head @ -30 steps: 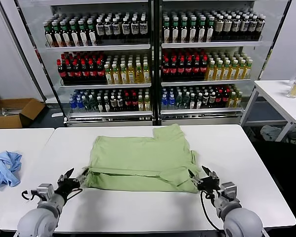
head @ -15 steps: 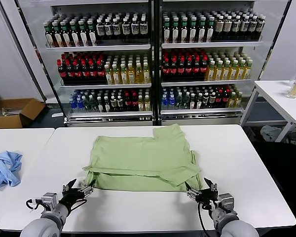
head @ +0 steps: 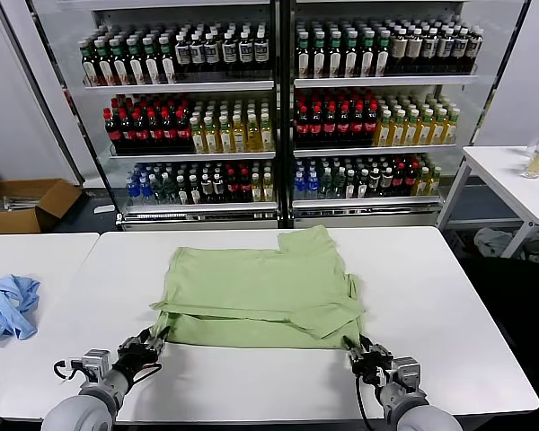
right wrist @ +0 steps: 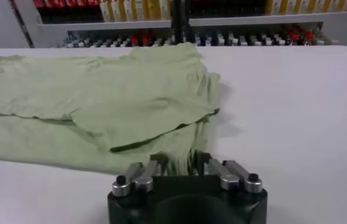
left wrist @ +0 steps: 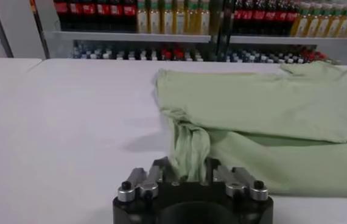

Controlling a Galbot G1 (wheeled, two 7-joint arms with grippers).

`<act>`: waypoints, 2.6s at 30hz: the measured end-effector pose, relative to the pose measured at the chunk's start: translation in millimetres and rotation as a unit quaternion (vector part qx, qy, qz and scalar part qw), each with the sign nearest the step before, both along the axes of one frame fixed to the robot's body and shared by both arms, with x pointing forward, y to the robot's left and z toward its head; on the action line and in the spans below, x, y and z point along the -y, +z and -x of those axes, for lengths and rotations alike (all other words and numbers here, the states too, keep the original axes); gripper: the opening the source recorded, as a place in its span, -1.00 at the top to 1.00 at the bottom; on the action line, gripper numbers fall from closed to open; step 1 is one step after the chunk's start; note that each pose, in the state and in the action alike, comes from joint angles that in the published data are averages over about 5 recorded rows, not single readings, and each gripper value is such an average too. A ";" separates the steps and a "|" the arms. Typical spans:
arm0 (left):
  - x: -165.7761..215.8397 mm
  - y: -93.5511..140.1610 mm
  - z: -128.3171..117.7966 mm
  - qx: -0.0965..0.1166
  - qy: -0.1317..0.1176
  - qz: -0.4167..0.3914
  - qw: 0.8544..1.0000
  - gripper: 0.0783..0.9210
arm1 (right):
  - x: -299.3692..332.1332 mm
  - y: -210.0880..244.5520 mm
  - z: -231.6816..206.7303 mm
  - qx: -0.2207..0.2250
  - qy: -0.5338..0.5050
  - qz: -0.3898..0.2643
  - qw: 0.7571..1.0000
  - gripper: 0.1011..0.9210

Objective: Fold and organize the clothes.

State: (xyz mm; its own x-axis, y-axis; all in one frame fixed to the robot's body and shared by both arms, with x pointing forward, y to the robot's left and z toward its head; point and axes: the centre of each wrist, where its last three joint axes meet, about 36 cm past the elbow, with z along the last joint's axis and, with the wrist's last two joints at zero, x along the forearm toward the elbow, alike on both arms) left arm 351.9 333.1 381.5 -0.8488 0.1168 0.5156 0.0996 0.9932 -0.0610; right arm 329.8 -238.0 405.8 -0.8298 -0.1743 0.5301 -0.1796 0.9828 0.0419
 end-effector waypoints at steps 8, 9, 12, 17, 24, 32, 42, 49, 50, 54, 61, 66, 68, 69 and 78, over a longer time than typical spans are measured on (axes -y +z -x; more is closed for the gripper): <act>1.8 -0.1 10.1 -0.003 -0.014 -0.014 1.000 0.88 | 5.8 11.6 14.0 0.003 0.007 0.005 1.000 0.97; 2.1 1.6 13.6 -0.003 -0.015 -0.017 1.000 0.93 | 6.4 14.4 17.9 0.004 0.009 0.006 1.000 0.97; 3.9 8.3 29.7 -0.004 -0.020 -0.028 0.999 0.98 | 7.4 22.7 32.2 0.007 0.015 0.010 1.000 0.97; 7.3 19.6 65.7 -0.009 -0.025 -0.047 0.999 0.99 | 6.9 32.1 57.1 0.006 0.024 0.016 1.000 0.97; 4.8 33.6 100.8 -0.019 -0.023 -0.065 0.997 0.99 | 3.4 40.7 81.4 0.001 0.033 0.020 0.999 0.97; 2.9 39.9 115.9 -0.026 -0.020 -0.080 0.996 0.95 | 0.3 41.4 98.4 -0.007 0.039 0.030 0.999 0.82; 18.3 66.8 123.9 -0.013 -0.023 -0.081 0.996 0.35 | -2.9 72.8 101.9 0.022 0.050 0.038 0.998 0.10; 27.0 96.7 104.3 0.043 -0.036 -0.068 0.996 -0.13 | 1.3 92.8 64.7 0.074 0.052 0.029 0.996 -0.41; 26.8 98.9 98.3 0.049 -0.038 -0.064 0.996 -0.21 | 2.0 92.2 55.5 0.079 0.050 0.026 0.995 -0.47; 23.1 102.8 67.7 0.067 -0.048 -0.047 0.996 -0.48 | 3.4 85.2 10.4 0.094 0.041 0.015 0.995 -0.71; 10.8 93.2 2.8 0.075 -0.061 -0.030 0.995 -0.76 | -0.8 73.0 -78.9 0.105 0.031 0.006 0.994 -0.76; -0.3 80.1 -42.8 0.067 -0.067 -0.029 0.995 -0.77 | -10.7 66.6 -138.9 0.101 0.026 0.006 0.994 -0.76; -5.9 74.8 -59.9 0.061 -0.068 -0.031 0.995 -0.77 | -15.5 64.6 -161.4 0.098 0.024 0.006 0.995 -0.76; -8.8 72.1 -68.1 0.058 -0.068 -0.031 0.996 -0.77 | -17.9 63.7 -172.0 0.096 0.023 0.007 0.995 -0.76; -34.5 48.8 -129.6 0.027 -0.073 -0.033 0.996 -0.77 | -40.0 48.6 -252.8 0.069 0.003 0.016 0.998 -0.76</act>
